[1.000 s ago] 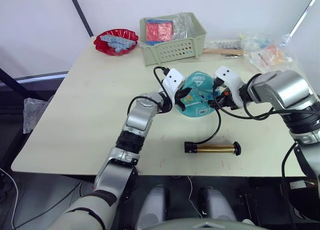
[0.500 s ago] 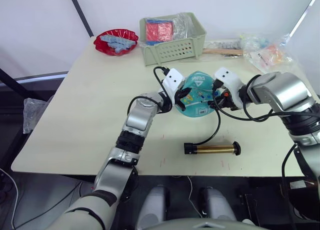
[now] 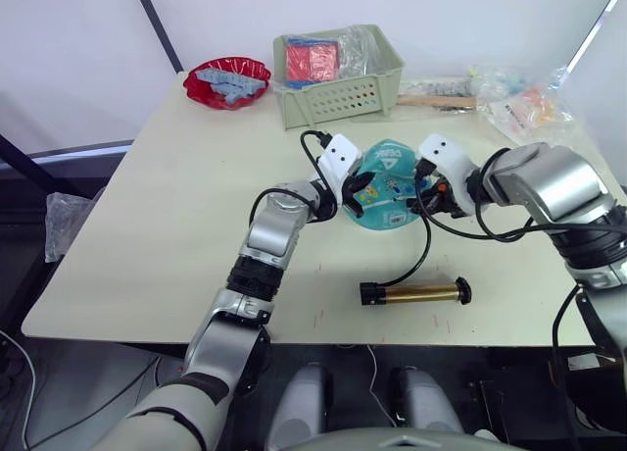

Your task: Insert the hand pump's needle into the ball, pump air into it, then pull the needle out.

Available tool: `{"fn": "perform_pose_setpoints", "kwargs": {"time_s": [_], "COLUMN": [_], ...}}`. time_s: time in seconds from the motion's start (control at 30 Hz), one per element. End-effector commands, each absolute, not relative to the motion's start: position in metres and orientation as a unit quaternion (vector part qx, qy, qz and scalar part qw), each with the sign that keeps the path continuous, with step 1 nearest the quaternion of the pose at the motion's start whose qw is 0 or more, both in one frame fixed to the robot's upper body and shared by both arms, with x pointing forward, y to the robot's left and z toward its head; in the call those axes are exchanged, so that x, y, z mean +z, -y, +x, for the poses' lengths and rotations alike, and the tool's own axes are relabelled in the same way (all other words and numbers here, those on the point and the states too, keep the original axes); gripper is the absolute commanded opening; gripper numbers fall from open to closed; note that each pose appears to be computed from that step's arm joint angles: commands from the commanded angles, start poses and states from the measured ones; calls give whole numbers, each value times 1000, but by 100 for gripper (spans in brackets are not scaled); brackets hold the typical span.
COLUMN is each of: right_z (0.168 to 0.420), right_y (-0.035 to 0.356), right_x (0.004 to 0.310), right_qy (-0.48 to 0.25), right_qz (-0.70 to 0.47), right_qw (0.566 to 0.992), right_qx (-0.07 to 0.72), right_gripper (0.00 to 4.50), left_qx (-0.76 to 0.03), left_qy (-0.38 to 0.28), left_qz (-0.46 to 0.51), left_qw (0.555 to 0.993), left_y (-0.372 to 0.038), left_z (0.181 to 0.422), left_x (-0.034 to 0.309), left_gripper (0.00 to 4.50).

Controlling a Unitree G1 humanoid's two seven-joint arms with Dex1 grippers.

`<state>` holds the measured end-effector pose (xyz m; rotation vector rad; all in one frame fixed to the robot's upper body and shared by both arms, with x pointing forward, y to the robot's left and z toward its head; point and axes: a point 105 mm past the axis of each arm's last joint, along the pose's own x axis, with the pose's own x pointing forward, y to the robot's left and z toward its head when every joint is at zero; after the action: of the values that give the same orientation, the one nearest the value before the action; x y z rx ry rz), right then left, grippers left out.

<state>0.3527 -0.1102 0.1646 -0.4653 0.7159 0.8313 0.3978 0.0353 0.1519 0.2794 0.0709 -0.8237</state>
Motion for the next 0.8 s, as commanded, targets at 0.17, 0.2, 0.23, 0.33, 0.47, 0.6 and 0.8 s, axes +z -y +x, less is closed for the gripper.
{"fn": "perform_pose_setpoints", "kwargs": {"time_s": [0.17,0.2,0.23,0.33,0.47,0.6,0.8], "right_z": [346,346,346,346,347,351,353], "right_y": [103,103,103,102,103,105,107], "right_x": [162,162,162,161,160,161,162], "right_qy": [-332,-332,-332,-331,-332,-334,-341], "right_qz": [-231,-232,-234,-236,-236,-237,-239], "right_qw": [816,816,815,814,816,820,820], "right_qx": [412,412,413,415,409,401,393], "right_gripper": [31,31,31,31,31,31,31], "left_qx": [-416,-416,-416,-416,-416,-417,-421], "left_qy": [-40,-40,-40,-40,-40,-40,-40], "left_qz": [132,132,132,131,131,132,131], "left_qw": [899,899,899,899,899,898,897], "left_y": [-25,-25,-25,-26,-25,-25,-23], "left_z": [392,392,392,392,392,391,389], "left_x": [147,147,147,146,146,146,145], "left_gripper": [2,2,2,2,2,2,2]}}
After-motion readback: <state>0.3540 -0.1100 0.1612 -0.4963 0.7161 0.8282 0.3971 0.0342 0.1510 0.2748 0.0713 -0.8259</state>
